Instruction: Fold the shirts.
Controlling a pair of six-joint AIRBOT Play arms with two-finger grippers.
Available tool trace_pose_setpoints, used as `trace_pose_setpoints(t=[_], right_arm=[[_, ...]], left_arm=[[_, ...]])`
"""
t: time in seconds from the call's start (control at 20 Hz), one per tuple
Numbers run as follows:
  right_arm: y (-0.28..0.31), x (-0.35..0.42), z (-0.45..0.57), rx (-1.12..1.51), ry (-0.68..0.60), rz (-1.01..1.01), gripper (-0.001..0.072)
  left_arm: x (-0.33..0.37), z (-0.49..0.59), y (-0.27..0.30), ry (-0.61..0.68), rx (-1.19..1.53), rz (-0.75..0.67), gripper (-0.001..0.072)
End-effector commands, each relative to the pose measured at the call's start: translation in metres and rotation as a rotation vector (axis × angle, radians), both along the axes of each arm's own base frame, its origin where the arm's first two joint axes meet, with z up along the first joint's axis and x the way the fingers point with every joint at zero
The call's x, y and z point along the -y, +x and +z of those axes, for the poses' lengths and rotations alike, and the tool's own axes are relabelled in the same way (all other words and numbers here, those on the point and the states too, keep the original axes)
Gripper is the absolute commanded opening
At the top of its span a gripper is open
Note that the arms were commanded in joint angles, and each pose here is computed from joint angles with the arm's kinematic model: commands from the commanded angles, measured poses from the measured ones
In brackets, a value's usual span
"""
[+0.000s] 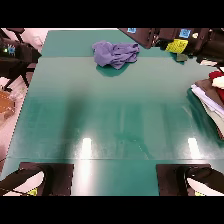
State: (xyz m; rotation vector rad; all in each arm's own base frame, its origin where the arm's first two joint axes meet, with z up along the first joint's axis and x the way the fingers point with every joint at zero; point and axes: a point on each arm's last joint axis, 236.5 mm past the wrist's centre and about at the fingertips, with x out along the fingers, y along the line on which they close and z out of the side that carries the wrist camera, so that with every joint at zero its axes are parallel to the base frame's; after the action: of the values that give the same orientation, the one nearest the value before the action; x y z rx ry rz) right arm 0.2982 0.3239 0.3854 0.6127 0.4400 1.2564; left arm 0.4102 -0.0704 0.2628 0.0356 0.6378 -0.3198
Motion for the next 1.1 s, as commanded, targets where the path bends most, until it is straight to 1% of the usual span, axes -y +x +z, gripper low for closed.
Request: trace_pose_setpoints(t=[0.0,0.1,0.2,0.25,0.4,0.45,0.5,0.55,0.65,0.7,0.75,0.8,0.85,0.9,0.95,1.05], right_arm=[[0.001,-0.001,-0.002,-0.005,-0.002,0.001,0.0021],[0.002,-0.001,-0.003,-0.006,-0.003,0.001,0.0021],[0.002,-0.001,-0.003,-0.005,-0.004,0.000,0.0021],[0.002,-0.001,-0.003,-0.006,-0.003,0.000,0.0021],[0.002,-0.001,-0.003,-0.006,-0.003,0.000,0.0021],[0.002,-0.001,-0.003,-0.006,-0.003,0.000,0.0021],[0.002,-0.001,-0.003,-0.005,-0.003,0.000,0.0021],[0.002,-0.001,-0.003,-0.005,-0.004,0.000,0.0021],[0.003,-0.001,-0.004,-0.004,-0.009,-0.002,0.0021],[0.003,-0.001,-0.004,-0.003,-0.009,-0.002,0.0021],[0.003,-0.001,-0.004,-0.004,-0.009,-0.002,0.0021],[0.002,-0.001,-0.004,-0.004,-0.009,-0.001,0.0021],[0.001,-0.001,-0.005,-0.005,-0.011,0.005,0.0021],[-0.002,-0.002,-0.006,-0.006,-0.016,0.018,0.0021],[-0.005,-0.003,-0.007,-0.009,-0.023,0.032,0.0021],[-0.009,-0.004,-0.010,-0.010,-0.032,0.051,0.0021]], left_arm=[[0.022,0.047,0.020,-0.280,0.131,0.053,0.0021],[0.044,0.064,0.021,-0.442,0.138,0.020,0.0021],[0.052,0.076,0.030,-0.546,0.162,0.013,0.0021],[0.055,0.077,0.033,-0.577,0.162,0.012,0.0021],[0.063,0.058,0.037,-0.607,0.075,0.004,0.0020],[0.065,0.036,0.046,-0.576,0.027,0.013,0.0020],[0.068,0.002,0.061,-0.517,-0.030,0.032,0.0020],[0.078,-0.036,0.078,-0.494,-0.103,0.057,0.0020],[0.117,-0.110,0.117,-0.539,-0.209,0.080,0.0031],[0.132,-0.142,0.138,-0.584,-0.225,0.109,0.0372],[0.144,-0.170,0.161,-0.681,-0.237,0.173,0.0692],[0.149,-0.192,0.180,-0.785,-0.246,0.248,0.0718],[0.148,-0.214,0.195,-0.878,-0.263,0.326,0.0718],[0.145,-0.233,0.204,-0.940,-0.282,0.387,0.0717],[0.139,-0.246,0.210,-0.944,-0.275,0.421,0.0717],[0.125,-0.255,0.227,-0.905,-0.193,0.451,0.0716]])
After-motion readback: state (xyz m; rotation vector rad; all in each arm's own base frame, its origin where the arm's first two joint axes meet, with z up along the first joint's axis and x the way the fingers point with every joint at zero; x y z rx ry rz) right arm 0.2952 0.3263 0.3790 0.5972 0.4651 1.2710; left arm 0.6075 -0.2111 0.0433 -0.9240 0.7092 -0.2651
